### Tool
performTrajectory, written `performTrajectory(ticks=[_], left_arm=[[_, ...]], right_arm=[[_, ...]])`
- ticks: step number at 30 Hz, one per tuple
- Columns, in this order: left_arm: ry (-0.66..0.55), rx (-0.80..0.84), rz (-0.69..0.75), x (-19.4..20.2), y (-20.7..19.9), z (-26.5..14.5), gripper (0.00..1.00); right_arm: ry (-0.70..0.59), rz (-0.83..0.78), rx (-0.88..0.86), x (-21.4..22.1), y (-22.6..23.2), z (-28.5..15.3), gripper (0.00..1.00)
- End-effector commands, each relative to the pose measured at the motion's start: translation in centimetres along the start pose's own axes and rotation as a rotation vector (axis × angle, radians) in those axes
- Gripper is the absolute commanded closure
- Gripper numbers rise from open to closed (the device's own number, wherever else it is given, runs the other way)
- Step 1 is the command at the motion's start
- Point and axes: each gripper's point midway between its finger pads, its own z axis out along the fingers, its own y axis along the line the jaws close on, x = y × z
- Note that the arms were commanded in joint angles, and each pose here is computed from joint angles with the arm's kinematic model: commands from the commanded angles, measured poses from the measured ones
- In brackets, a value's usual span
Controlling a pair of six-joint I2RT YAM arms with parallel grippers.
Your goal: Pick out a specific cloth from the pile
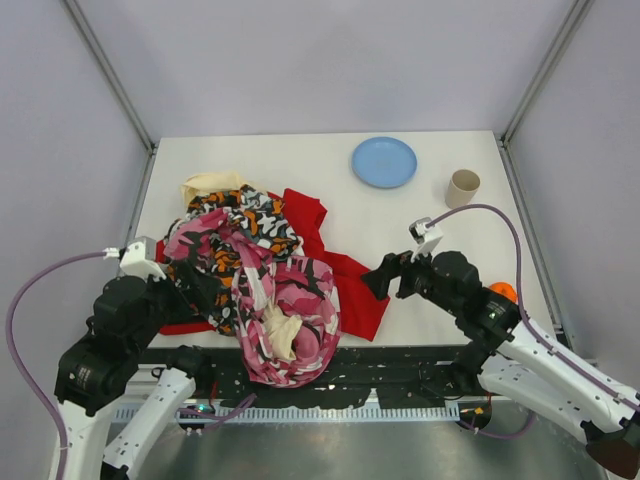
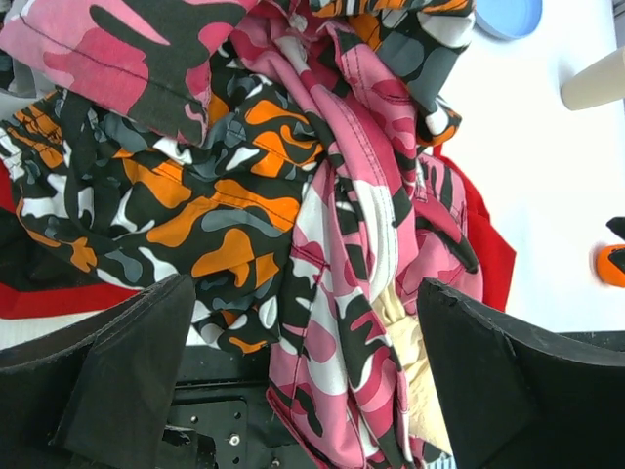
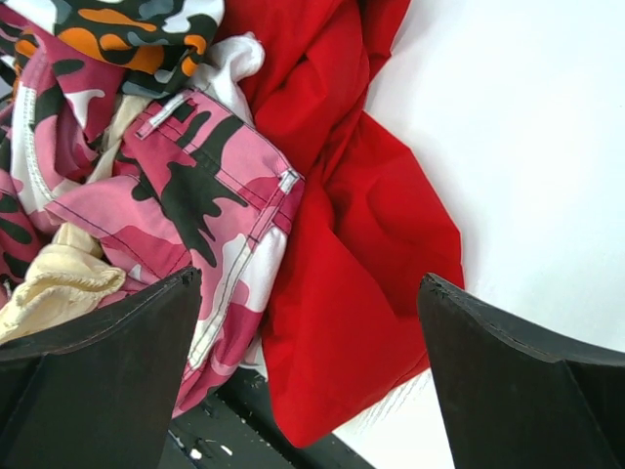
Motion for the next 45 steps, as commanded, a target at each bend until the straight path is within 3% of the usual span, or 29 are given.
performTrajectory(ticks=[1, 12, 21, 26, 27, 29, 30, 31, 34, 38, 42, 45], left_arm=[[0.08, -0.014, -0.005, 1.8, 0.3, 0.8, 0.0], [0.512, 0.403, -0.104, 11.4, -6.0, 4.5, 0.0], [0.493, 0.166, -0.21, 12.7, -3.8, 12.6, 0.0], [0.466, 0.03, -0.228, 11.7, -2.9, 16.5, 0.0], [0.457, -0.02, -0.219, 11.5, -2.2, 17.1, 0.03], [0.459, -0.087, -0.186, 11.3, -1.2, 17.9, 0.49], [0.455, -0.106, -0.179, 11.0, -1.1, 18.2, 0.8], [0.457, -0.123, -0.162, 10.8, -0.8, 18.2, 1.0], [0.385, -0.103, -0.124, 7.9, -1.7, 17.8, 1.0], [0.159, -0.149, -0.077, 1.3, -1.6, 15.4, 1.0], [-0.053, -0.222, -0.046, -4.4, -0.4, 11.7, 1.0], [-0.135, -0.252, -0.047, -7.2, 0.4, 9.9, 1.0]], right_arm=[[-0.055, 0.012, -0.01, -1.8, 0.7, 0.6, 0.05], [0.022, -0.043, -0.103, -1.8, 2.9, 4.4, 0.05], [0.072, -0.024, -0.107, -1.1, 3.3, 8.0, 0.05], [0.027, -0.009, -0.083, -3.1, 3.6, 10.5, 0.05], [0.031, -0.008, -0.072, -3.3, 3.6, 11.4, 0.05], [0.026, 0.001, -0.075, -3.6, 3.9, 12.8, 0.05], [0.022, 0.0, -0.082, -3.7, 4.0, 13.5, 0.05], [0.034, 0.001, -0.084, -3.7, 4.2, 14.5, 0.04], [0.087, -0.005, -0.101, -2.9, 4.6, 17.3, 0.01], [0.138, -0.018, -0.113, -2.7, 5.2, 19.9, 0.05], [0.134, -0.005, -0.128, -3.2, 5.7, 21.3, 0.07], [0.107, -0.001, -0.134, -4.0, 6.1, 21.8, 0.07]])
